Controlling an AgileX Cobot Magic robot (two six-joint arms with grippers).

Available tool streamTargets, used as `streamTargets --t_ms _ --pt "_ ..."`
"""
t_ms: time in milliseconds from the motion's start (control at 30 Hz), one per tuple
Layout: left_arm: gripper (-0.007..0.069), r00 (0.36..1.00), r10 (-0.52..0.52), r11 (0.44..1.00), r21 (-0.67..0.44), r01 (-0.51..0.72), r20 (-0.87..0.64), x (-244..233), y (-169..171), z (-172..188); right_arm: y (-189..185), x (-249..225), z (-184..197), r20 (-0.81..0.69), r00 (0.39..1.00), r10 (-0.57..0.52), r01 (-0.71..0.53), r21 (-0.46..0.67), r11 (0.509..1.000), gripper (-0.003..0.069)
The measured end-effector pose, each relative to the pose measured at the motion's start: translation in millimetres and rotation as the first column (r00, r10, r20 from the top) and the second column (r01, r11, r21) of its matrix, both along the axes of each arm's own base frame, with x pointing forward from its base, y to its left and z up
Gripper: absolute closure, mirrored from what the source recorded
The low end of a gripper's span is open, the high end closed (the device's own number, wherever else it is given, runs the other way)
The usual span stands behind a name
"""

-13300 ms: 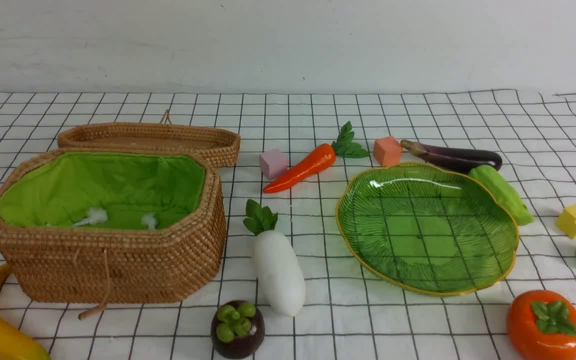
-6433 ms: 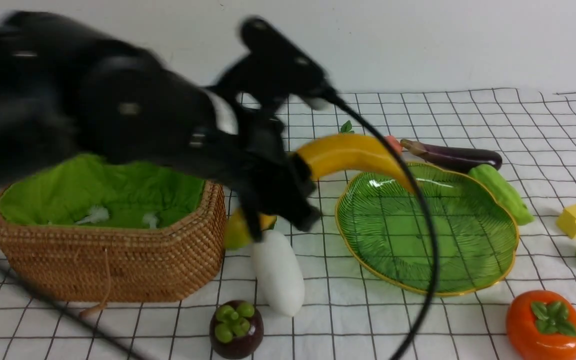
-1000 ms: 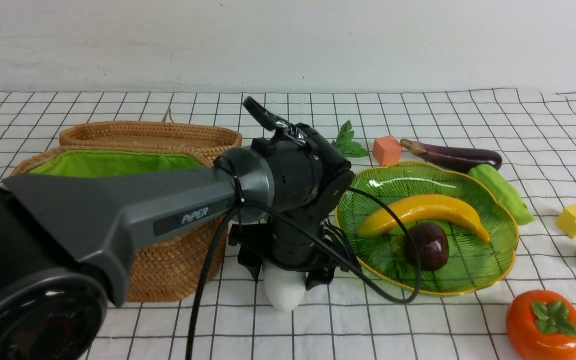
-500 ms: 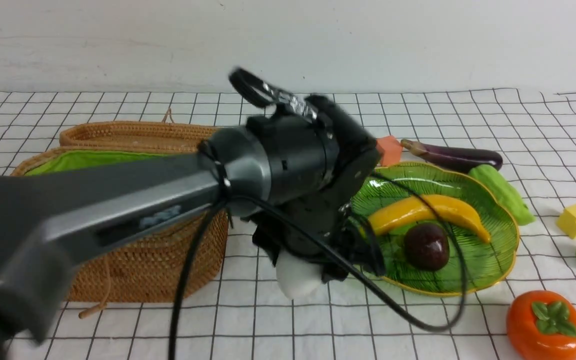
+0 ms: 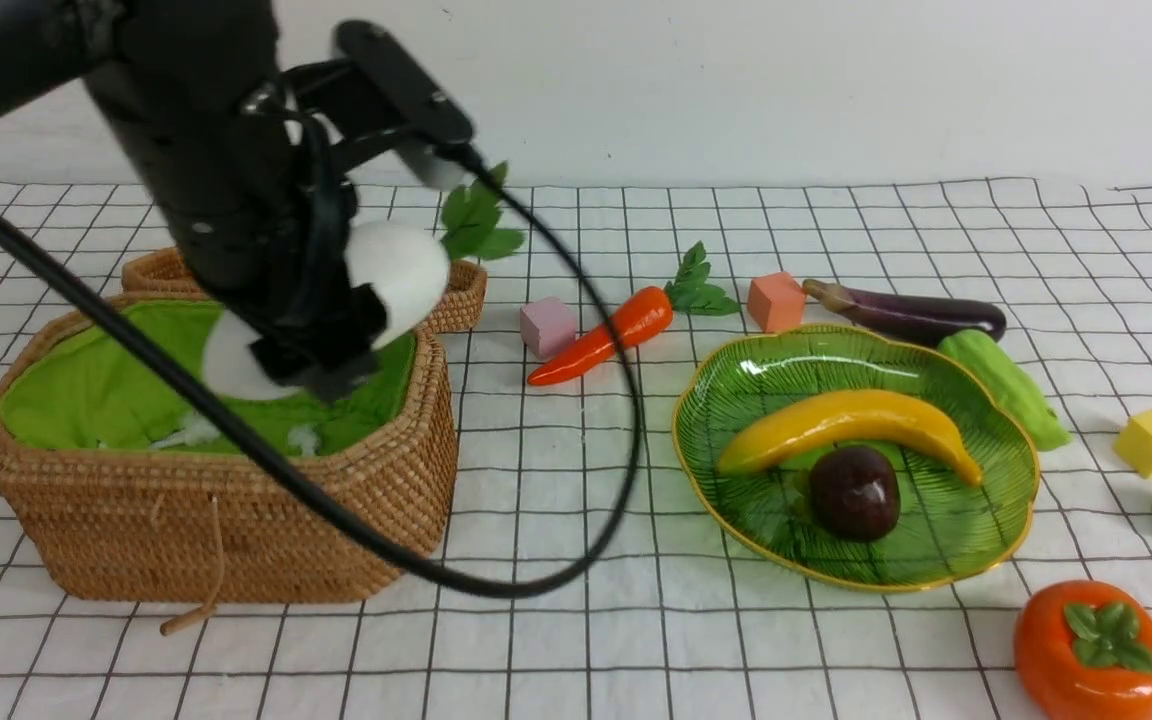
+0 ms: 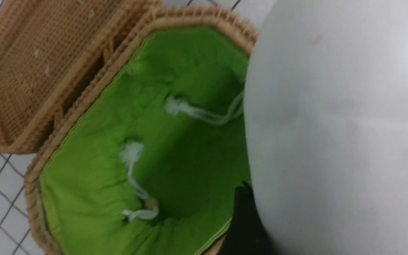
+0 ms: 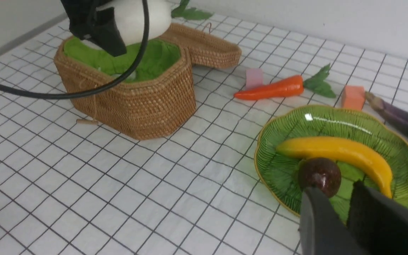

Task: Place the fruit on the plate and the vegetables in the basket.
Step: Take a daikon with your left arm and place it on the basket on the left, then use the left arm to grab a carrot and put it into the left basket

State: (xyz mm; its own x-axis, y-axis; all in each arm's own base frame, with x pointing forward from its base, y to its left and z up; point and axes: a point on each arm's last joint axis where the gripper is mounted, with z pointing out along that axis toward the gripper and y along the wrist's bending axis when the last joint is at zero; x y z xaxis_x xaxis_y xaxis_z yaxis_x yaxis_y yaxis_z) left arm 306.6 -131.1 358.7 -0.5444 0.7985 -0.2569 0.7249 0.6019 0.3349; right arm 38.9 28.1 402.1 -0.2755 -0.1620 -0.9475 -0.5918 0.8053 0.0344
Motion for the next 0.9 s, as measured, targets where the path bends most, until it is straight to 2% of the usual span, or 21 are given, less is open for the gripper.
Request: streamTargets --t_ms 33,200,433,533,633,700,867,900 --pt "0.0113 0.999 -0.028 0.998 0.049 0.029 -0.018 11 21 -8 0 0 1 0.007 1.0 0.002 -0.002 0.002 1.0 0.05" --pt "0.0113 0.999 -0.033 0.996 0.088 0.034 -0.009 36 54 -22 0 0 1 0.011 1.0 0.003 -0.003 0.003 1.0 0.0497" --pt "0.0113 0.999 -0.019 0.989 0.149 0.024 -0.036 49 66 -39 0 0 1 0.016 1.0 0.003 -0.003 0.007 1.0 0.0494" --pt "0.0085 1.0 -0.024 0.983 0.18 0.026 -0.012 52 68 -38 0 0 2 0.02 1.0 0.003 -0.003 0.009 1.0 0.0494" --pt "-0.0015 1.0 -0.021 0.977 0.211 0.019 0.004 53 71 -37 1 1 3 0.026 1.0 0.003 -0.003 0.014 1.0 0.0494" --pt "-0.0038 1.0 -0.016 0.977 0.214 0.015 0.001 53 71 -37 1 1 3 0.027 1.0 0.003 -0.003 0.015 1.0 0.0493" --pt "0.0001 1.0 0.009 0.982 0.19 -0.007 -0.006 51 71 -37 1 1 3 0.027 1.0 0.003 -0.003 0.015 1.0 0.0489" --pt "0.0061 0.998 0.057 0.99 0.132 -0.056 -0.003 50 67 -37 1 1 3 0.027 1.0 0.003 -0.003 0.015 1.0 0.0488"
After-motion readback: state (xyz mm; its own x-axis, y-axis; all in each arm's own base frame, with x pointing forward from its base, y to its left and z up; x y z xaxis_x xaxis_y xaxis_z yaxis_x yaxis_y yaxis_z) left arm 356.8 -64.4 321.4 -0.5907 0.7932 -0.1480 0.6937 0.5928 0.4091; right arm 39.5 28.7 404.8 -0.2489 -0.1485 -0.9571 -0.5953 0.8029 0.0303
